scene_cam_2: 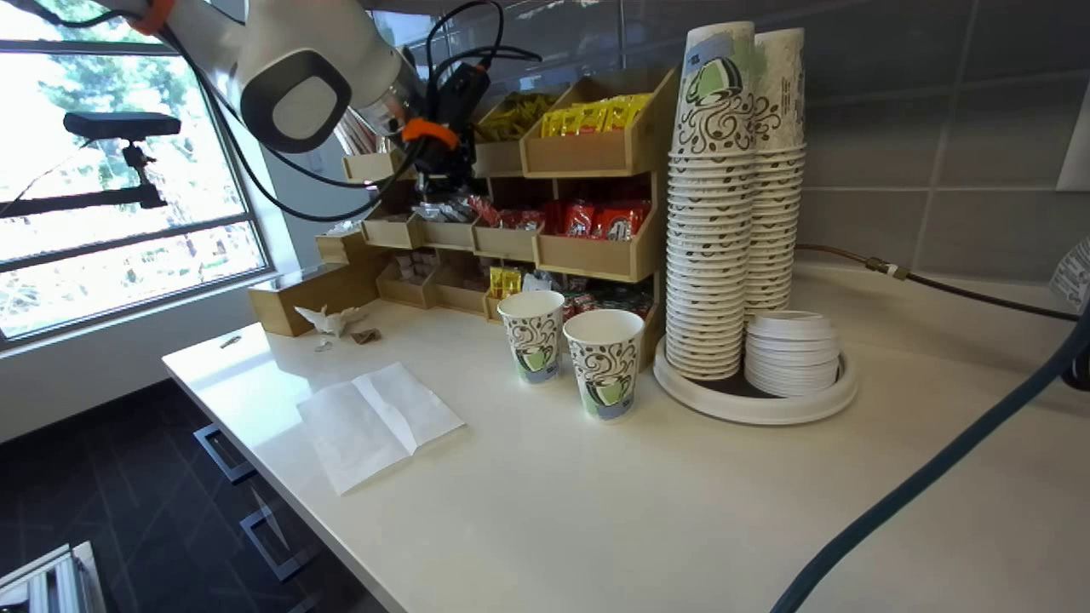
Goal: Pick up the red sachet from the counter and put it on the wooden stand.
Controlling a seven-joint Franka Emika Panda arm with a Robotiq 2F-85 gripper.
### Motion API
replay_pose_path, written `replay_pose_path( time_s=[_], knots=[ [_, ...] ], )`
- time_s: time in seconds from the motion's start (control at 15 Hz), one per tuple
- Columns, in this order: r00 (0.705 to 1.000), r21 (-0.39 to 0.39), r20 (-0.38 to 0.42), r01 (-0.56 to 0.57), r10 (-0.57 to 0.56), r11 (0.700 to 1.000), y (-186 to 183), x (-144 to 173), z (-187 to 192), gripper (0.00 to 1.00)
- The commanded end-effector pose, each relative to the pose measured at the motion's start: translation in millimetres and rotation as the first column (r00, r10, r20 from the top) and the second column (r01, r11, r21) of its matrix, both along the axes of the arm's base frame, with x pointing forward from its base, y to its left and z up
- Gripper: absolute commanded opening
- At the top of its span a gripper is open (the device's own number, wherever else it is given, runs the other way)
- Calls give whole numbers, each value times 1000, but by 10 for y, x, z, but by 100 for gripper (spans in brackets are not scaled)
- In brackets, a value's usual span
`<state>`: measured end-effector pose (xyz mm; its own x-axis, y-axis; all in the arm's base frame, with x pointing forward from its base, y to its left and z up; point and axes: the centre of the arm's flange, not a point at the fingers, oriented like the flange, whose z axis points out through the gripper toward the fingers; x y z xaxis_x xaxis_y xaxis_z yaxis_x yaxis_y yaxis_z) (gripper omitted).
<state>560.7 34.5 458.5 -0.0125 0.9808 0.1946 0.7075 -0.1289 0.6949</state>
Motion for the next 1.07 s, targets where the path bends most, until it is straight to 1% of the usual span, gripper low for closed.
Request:
replay_pose_path(
  time_s=[0.0,0.27,0.6,0.67,0.73,0.87,1.0],
  knots=[
    [999,7,35,-14,14,1000,-25,124,-58,0],
    [999,29,33,-5,5,1000,-48,173,-86,0],
    [1000,41,6,12,-12,999,-99,171,-140,0],
    [1000,42,3,15,-15,999,-108,171,-151,25],
    [1000,41,1,18,-18,999,-118,173,-159,28],
    [1000,42,-8,20,-19,999,-124,165,-165,38],
    [1000,36,-24,21,-20,999,-129,148,-156,52]
  ],
)
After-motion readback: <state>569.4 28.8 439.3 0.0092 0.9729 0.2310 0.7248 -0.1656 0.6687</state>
